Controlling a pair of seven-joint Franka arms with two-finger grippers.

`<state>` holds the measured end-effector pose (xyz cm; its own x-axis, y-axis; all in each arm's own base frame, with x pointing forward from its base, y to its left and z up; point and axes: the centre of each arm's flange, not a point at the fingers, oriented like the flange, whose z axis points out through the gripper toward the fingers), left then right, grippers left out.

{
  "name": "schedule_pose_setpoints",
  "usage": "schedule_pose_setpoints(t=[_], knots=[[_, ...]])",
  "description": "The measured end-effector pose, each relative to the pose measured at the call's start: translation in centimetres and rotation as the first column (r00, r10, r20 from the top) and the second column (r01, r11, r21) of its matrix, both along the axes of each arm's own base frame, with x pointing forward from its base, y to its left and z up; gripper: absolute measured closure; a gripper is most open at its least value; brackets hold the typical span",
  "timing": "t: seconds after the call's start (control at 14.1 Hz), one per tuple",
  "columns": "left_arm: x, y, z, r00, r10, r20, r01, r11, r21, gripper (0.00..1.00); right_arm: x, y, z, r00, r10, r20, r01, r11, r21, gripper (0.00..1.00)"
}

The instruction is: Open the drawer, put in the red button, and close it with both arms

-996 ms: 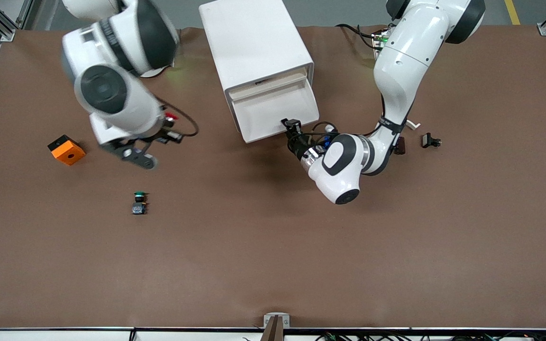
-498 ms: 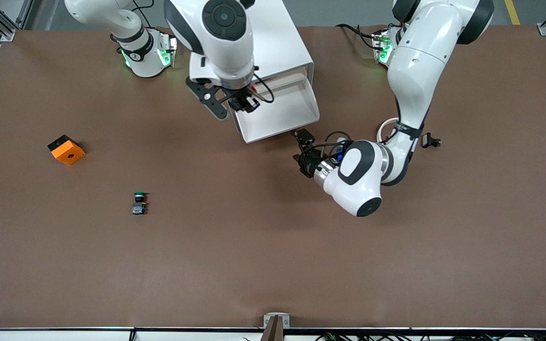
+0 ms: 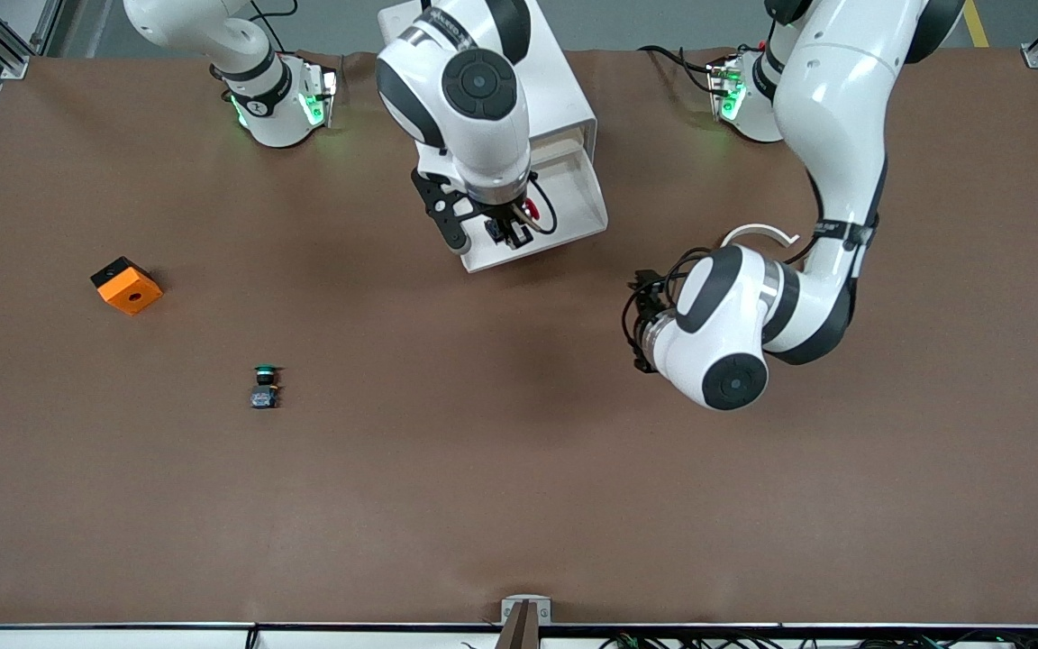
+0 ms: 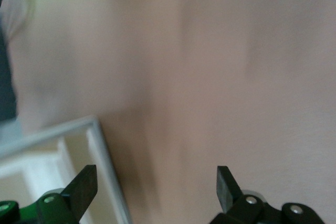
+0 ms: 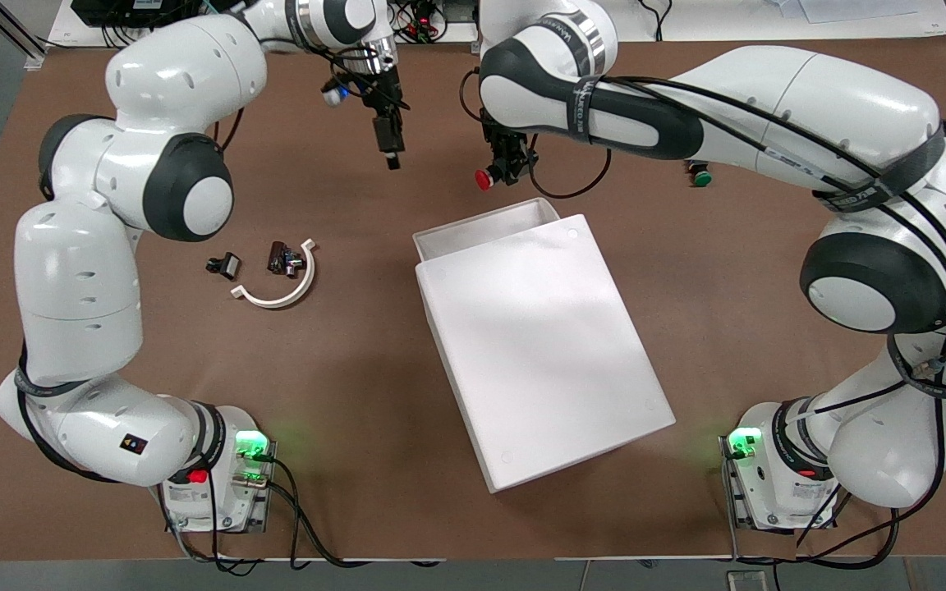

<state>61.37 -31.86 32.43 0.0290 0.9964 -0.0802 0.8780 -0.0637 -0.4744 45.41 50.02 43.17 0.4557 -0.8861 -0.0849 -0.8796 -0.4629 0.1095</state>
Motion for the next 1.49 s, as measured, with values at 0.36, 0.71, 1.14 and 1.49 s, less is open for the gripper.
schedule_pose_setpoints(t=[0.36,0.71,1.14,1.49], knots=[[1.2,4.1,7.2,0.934,-0.328,0.145,0.34,0.938,-0.072,0.0,0.0,0.4,-3.6,0.993,-0.11,-0.035,0.11,0.994,-0.023,0.59],[2.2,9.0,11.5,0.754,-0.606,0.253,0.65,0.742,-0.162,0.0,-2.1,1.6,-7.5,0.988,-0.143,-0.051,0.14,0.989,-0.055,0.59],[2.4,12.4,11.8,0.624,-0.722,0.3,0.781,0.584,-0.222,0.0,-3.5,2.2,-8.5,0.985,-0.156,-0.078,0.151,0.986,-0.067,0.43],[1.2,12.2,11.3,0.587,-0.738,0.332,0.808,0.555,-0.196,0.0,-3.1,1.8,-8.5,0.981,-0.178,-0.08,0.173,0.983,-0.068,0.0]])
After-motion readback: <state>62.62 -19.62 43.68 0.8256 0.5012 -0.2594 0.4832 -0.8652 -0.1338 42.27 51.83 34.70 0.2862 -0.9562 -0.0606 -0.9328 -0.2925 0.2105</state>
